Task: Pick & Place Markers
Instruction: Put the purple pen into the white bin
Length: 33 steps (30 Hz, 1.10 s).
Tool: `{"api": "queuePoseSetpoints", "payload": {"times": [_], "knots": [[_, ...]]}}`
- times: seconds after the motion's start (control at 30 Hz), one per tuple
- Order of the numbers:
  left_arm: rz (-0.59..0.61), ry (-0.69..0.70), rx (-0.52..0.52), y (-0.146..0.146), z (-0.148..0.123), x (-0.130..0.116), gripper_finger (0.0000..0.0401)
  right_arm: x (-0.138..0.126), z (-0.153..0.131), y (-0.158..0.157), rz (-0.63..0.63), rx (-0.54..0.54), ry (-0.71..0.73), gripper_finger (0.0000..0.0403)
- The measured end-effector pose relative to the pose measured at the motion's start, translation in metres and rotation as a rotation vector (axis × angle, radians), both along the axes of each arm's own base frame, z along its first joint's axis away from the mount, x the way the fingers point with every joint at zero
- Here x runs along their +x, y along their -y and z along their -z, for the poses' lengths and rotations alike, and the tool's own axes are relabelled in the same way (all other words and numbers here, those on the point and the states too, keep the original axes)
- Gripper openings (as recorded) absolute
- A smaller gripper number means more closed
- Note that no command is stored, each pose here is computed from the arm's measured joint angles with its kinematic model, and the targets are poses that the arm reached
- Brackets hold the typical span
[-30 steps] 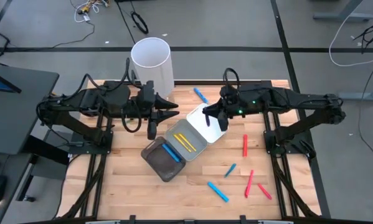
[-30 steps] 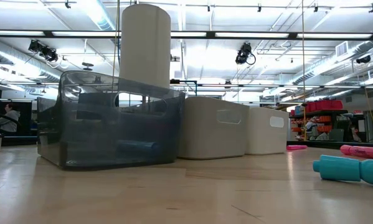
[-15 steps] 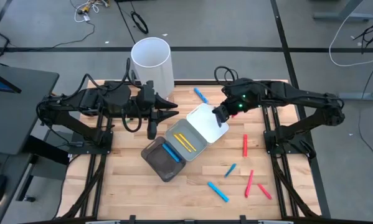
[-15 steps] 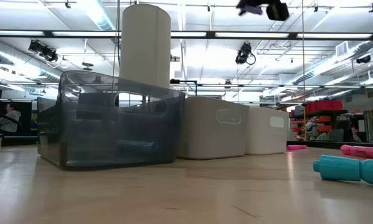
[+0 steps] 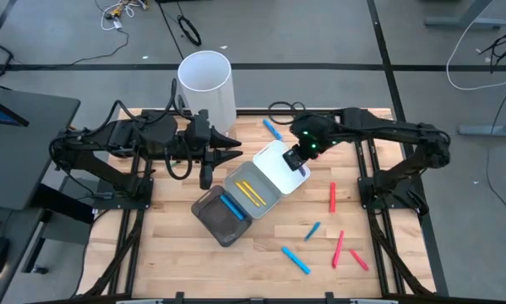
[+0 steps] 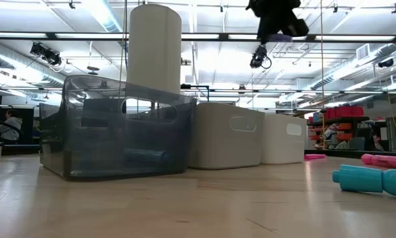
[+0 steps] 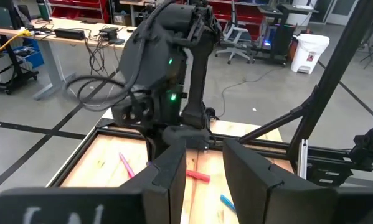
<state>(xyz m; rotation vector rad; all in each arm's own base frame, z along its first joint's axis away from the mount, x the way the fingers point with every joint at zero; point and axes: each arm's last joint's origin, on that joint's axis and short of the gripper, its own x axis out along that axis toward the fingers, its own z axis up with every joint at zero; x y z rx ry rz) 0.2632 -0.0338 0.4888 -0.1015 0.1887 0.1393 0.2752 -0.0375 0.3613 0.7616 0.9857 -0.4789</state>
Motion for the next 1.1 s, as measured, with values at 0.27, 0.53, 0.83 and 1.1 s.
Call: {"api": "queuePoseSetpoints", "payload": {"times": [0.27,0.53,0.83,1.1], "knots": [[0.0,0.0,-0.001,0.0,0.0,0.0,0.0112,0.04,0.023,0.018,-0.075,-0.031,-0.171,0.0019],[0.031,0.0,-0.01,0.002,0.0,0.0,0.0112,0.067,0.062,0.033,-0.126,-0.037,-0.269,0.0019],[0.052,-0.001,-0.017,0.002,0.0,0.0,0.0112,0.089,0.09,0.041,-0.141,-0.067,-0.289,0.0019],[0.052,-0.001,-0.018,0.002,0.0,0.0,0.0112,0.1,0.115,0.045,-0.143,-0.052,-0.352,0.0019]]}}
